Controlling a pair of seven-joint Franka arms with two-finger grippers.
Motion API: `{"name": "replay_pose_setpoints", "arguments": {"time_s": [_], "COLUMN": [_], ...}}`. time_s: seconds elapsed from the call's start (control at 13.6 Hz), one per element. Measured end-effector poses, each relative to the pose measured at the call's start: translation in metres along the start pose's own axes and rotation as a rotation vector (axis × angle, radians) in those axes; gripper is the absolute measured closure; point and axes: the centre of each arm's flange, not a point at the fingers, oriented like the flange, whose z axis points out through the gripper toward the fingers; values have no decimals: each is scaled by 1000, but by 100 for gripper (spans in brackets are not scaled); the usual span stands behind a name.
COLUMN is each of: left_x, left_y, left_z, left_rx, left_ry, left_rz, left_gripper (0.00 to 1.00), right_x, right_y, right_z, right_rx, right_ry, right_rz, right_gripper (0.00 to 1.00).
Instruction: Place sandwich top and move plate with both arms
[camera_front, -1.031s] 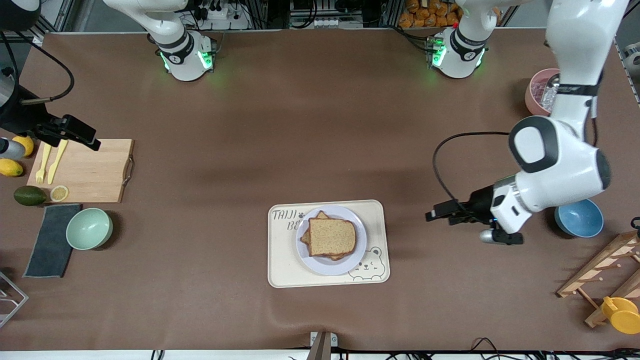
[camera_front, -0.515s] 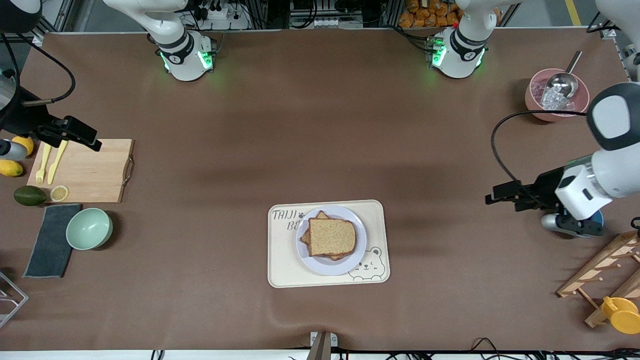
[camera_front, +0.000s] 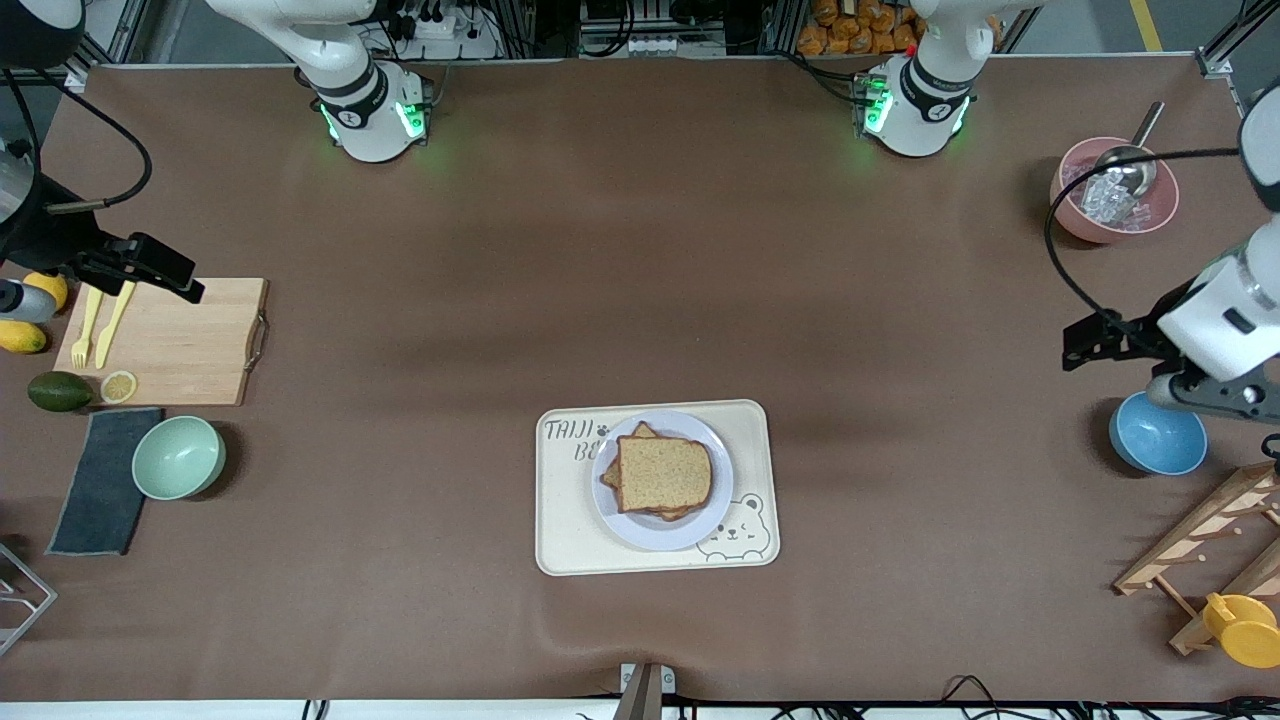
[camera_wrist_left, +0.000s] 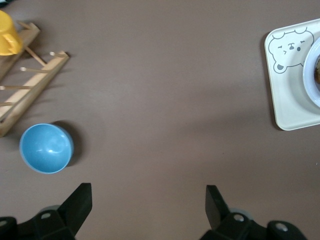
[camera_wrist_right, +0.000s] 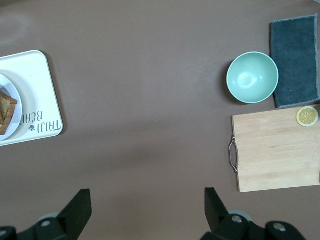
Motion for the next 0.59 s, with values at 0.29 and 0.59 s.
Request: {"name": "replay_pose_setpoints", "arguments": {"time_s": [0.29, 0.59], "left_x": [-21, -37], "left_y": [-2, -1], "left_z": [-26, -50], "left_rx": [18, 47], "left_ry": [-24, -20], "left_rz": [-35, -95], "left_gripper": [0, 0], "right_x": [0, 1], "right_y": [0, 0], "right_z": [1, 1], "right_rx": [0, 0], "right_ry": [-1, -3], "right_rz": [0, 0], "right_gripper": [0, 0]}}
